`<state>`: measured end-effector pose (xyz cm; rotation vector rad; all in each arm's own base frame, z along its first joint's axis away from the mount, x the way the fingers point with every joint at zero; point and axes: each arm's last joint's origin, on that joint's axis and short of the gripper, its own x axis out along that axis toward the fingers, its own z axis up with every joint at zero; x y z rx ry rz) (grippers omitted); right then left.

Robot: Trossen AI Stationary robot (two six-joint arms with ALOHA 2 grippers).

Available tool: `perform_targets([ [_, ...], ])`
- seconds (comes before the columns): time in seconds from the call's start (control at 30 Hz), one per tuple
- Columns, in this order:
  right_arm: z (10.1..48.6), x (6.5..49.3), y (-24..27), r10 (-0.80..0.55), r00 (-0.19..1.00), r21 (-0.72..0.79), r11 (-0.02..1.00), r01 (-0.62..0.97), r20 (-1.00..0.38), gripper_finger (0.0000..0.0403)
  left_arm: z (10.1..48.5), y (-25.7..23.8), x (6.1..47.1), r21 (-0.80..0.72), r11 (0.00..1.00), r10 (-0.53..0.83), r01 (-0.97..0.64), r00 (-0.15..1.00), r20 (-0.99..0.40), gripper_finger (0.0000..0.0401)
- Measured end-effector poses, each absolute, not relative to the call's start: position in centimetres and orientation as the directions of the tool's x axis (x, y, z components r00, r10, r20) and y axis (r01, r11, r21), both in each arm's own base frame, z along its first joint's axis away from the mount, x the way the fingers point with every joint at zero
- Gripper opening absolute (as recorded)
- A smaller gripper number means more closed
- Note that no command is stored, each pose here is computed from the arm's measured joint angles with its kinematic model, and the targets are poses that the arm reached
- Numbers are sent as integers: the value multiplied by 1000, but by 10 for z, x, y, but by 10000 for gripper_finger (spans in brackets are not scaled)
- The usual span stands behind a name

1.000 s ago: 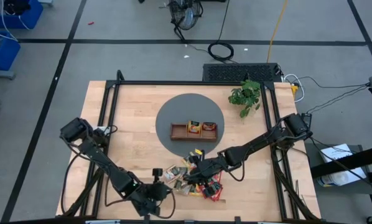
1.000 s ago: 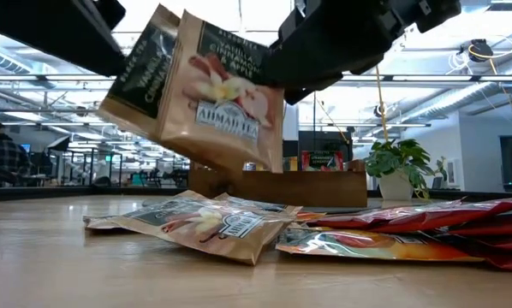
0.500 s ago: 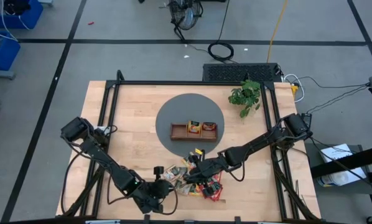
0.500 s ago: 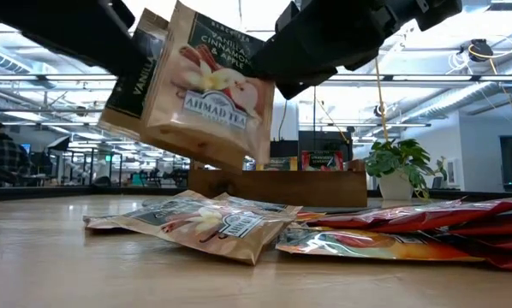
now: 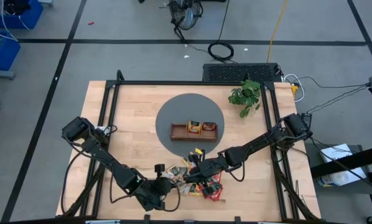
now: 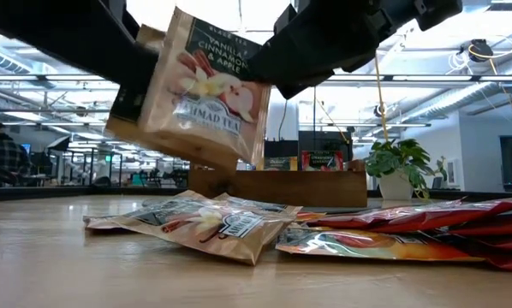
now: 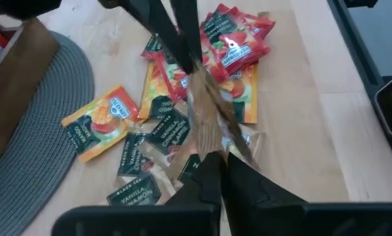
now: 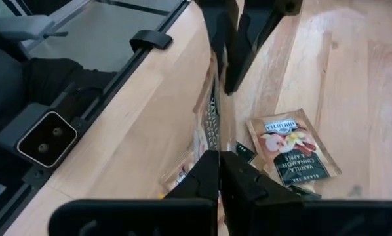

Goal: Pick & Place Tea
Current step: Put the brown tea bag into the left section of the wooden organizer

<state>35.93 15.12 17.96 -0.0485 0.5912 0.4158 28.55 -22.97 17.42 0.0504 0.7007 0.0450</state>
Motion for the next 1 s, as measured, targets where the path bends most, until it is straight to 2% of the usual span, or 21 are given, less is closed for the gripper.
perform_targets([
  [0.37,178,358,151,363,738,76,917,-393,-568,0,163,-227,268,45,988,133,-149,657,-742,2],
  [0.63,178,358,150,361,739,76,918,-389,-569,0,162,-219,275,-114,976,16,-187,579,-815,19],
  [0.8,178,358,150,360,740,76,918,-389,-568,0,163,-218,275,-125,982,-24,-143,559,-829,64],
  [1.0,178,359,150,359,740,73,918,-389,-569,0,178,-207,268,-80,976,46,-201,555,-831,133],
])
